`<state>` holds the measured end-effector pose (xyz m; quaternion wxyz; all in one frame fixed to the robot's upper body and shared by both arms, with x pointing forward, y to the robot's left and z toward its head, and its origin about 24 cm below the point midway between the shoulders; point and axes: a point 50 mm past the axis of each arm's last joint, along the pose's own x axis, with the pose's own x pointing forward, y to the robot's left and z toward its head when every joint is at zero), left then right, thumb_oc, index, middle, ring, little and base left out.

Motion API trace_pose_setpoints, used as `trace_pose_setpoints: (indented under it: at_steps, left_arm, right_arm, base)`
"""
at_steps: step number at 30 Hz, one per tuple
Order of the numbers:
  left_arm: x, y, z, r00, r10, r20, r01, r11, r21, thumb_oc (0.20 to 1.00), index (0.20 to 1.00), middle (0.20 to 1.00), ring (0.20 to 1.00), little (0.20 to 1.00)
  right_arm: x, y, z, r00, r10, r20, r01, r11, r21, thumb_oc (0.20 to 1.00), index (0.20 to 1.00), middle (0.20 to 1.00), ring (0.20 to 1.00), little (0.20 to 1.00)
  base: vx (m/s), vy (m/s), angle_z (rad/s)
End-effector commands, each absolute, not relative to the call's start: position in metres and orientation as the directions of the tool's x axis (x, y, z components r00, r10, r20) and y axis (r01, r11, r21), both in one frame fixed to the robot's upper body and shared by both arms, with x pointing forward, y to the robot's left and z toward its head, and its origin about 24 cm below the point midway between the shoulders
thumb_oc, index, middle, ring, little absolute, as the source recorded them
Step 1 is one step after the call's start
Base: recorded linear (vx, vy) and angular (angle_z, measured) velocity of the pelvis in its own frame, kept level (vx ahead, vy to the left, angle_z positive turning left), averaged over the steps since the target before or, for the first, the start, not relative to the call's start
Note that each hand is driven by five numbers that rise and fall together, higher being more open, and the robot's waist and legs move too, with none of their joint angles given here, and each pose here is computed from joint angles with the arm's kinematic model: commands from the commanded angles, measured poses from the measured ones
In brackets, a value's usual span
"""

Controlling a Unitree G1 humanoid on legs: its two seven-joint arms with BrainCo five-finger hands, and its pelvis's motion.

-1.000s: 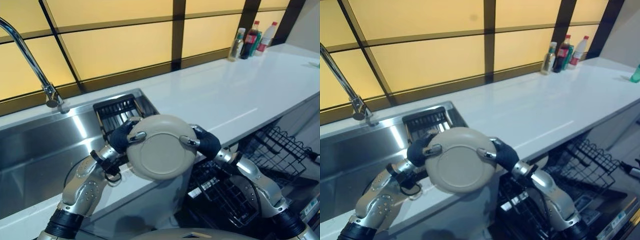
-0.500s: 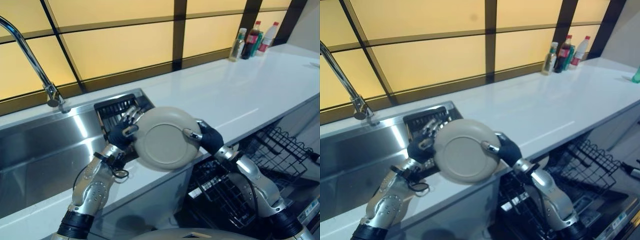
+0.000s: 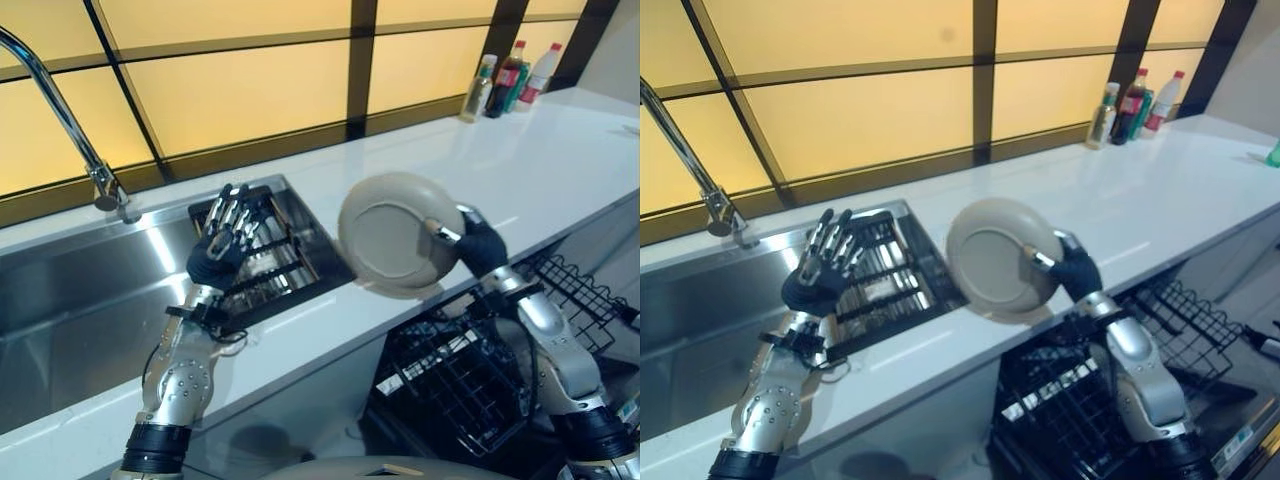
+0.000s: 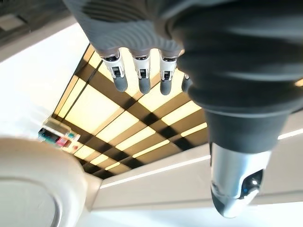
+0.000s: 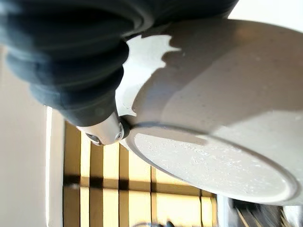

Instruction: Pick up plates and place into dishwasher.

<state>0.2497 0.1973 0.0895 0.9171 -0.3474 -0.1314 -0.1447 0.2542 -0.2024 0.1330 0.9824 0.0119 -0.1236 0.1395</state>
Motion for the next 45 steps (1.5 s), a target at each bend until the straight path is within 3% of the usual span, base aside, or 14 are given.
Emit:
trace_pose_setpoints:
  at_steps: [1,12,17,30,45]
  left_arm:
    - [0.262,0.214,0.107,0.905,-0.12,0.408,0.355,0.741,-0.569,1.0,1.0,1.0,1.0,1.0]
    - [0.261,0.239,0.106,0.928,-0.064,0.368,0.275,0.783,-0.557,1.0,1.0,1.0,1.0,1.0]
    - [0.257,0.247,0.104,0.938,-0.056,0.341,0.249,0.794,-0.554,1.0,1.0,1.0,1.0,1.0]
    - [0.26,0.249,0.098,0.944,-0.07,0.323,0.24,0.818,-0.523,1.0,1.0,1.0,1.0,1.0]
    - [0.283,0.229,0.136,0.876,-0.096,0.473,0.336,0.824,-0.456,1.0,1.0,1.0,1.0,1.0]
  right_arm:
    - [0.264,-0.22,0.18,0.871,0.181,0.458,-0.144,0.983,-0.114,0.2,0.2,0.2,0.2,0.2]
    - [0.257,-0.269,0.178,0.891,-0.08,0.447,0.178,0.967,-0.181,0.2,0.2,0.2,0.2,0.2]
    - [0.246,-0.289,0.167,0.911,-0.152,0.384,0.243,0.949,-0.202,0.2,0.2,0.2,0.2,0.2]
    - [0.248,-0.287,0.147,0.948,-0.153,0.281,0.218,0.951,-0.218,0.2,0.2,0.2,0.2,0.2]
    - [0.293,-0.257,0.147,0.97,-0.061,0.234,0.124,0.957,-0.262,0.2,0.2,0.2,0.2,0.2]
  base:
    - [-0.01,-0.047,-0.04]
    - [0.01,-0.06,-0.23]
    - [0.04,-0.066,-0.28]
    - [-0.02,-0.059,-0.14]
    - [-0.12,-0.004,-0.04]
